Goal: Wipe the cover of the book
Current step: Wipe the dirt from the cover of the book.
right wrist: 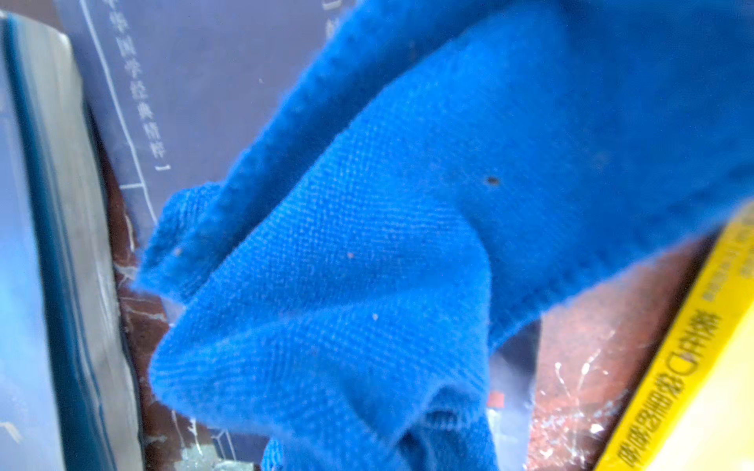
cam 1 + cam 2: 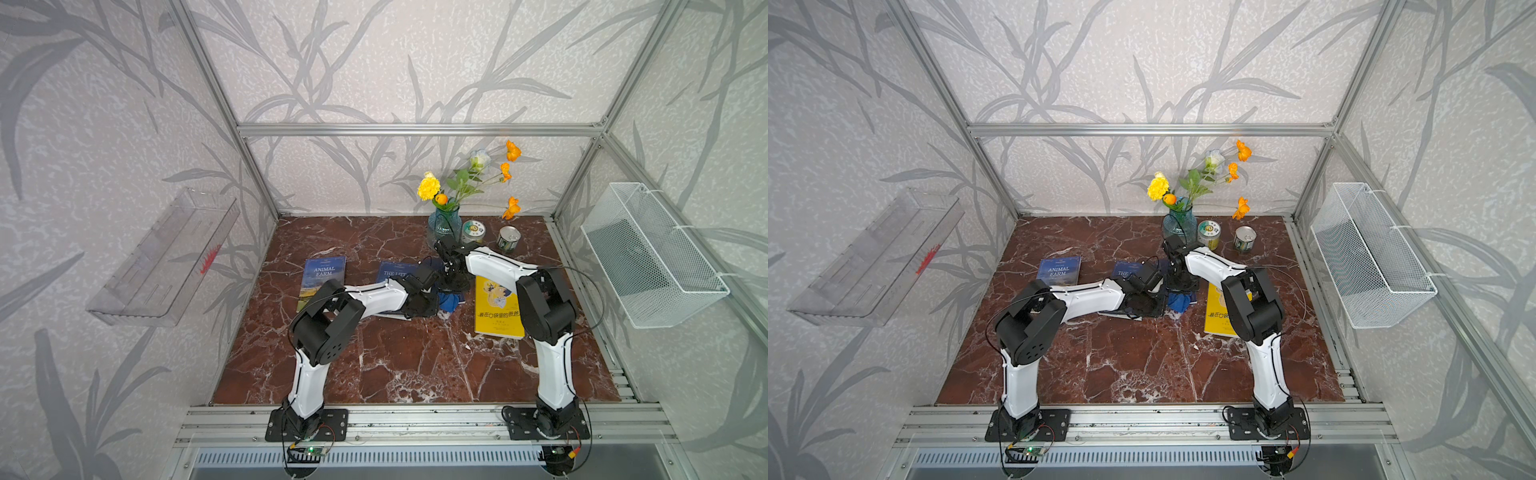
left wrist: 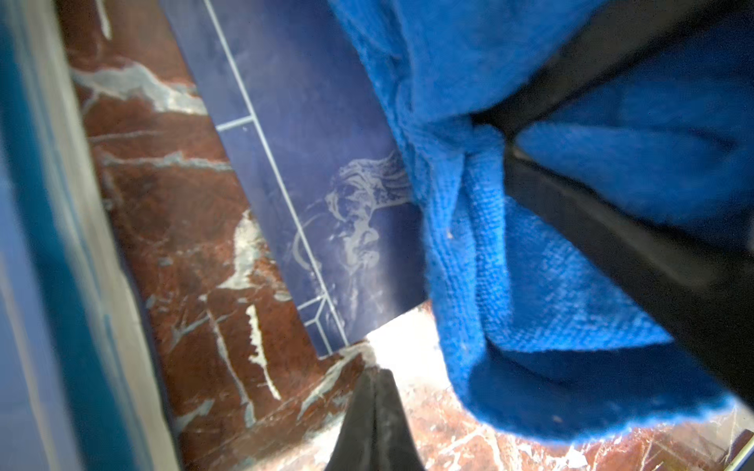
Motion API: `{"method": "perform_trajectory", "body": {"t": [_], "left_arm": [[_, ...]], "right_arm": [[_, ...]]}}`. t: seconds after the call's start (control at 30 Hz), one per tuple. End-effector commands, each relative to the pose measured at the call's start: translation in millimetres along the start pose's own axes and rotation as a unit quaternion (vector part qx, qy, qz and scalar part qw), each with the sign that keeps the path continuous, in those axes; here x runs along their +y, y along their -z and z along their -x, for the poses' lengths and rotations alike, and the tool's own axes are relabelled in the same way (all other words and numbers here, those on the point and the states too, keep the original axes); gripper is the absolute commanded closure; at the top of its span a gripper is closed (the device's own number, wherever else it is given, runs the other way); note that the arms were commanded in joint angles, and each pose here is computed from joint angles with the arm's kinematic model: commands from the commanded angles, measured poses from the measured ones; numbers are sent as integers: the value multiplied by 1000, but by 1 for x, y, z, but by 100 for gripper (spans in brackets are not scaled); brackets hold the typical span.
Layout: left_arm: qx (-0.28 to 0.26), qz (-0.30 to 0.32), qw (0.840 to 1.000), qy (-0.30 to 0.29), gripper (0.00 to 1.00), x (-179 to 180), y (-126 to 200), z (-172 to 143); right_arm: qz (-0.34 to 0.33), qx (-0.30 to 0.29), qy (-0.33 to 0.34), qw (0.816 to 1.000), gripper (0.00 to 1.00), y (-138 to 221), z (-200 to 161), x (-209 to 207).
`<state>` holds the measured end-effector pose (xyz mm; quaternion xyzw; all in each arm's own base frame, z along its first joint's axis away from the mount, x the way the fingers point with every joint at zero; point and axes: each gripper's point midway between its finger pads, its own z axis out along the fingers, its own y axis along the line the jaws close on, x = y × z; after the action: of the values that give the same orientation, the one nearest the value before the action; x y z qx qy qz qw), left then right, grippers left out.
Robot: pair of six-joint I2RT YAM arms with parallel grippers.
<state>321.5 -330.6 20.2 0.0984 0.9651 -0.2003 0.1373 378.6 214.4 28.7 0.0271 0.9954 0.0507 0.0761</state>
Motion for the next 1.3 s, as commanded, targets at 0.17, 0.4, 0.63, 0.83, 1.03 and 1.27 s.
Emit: {"method": "perform_trajectory", "body": {"t": [0.17, 0.4, 0.63, 0.83, 1.03, 1.27], "left_arm": [[41, 45, 998, 10, 98, 28, -11, -25], [35, 37, 999, 17, 98, 28, -10, -25], [10, 30, 999, 20, 98, 29, -1, -18], [-15, 24, 999, 21, 98, 29, 9, -12], [-42, 10, 998, 39, 96, 34, 16, -5], [-90, -6, 994, 57, 72, 38, 28, 8]], "right_arm": [[-11, -8, 2, 1000, 94, 35, -3, -13], [19, -17, -3, 1000, 94, 17, 18, 8], [10, 5, -21, 1000, 96, -40, 30, 16], [-20, -2, -27, 999, 96, -60, 37, 5], [-27, 36, -24, 999, 96, -64, -3, -10], [-33, 70, -24, 997, 96, -62, -67, -41]]}}
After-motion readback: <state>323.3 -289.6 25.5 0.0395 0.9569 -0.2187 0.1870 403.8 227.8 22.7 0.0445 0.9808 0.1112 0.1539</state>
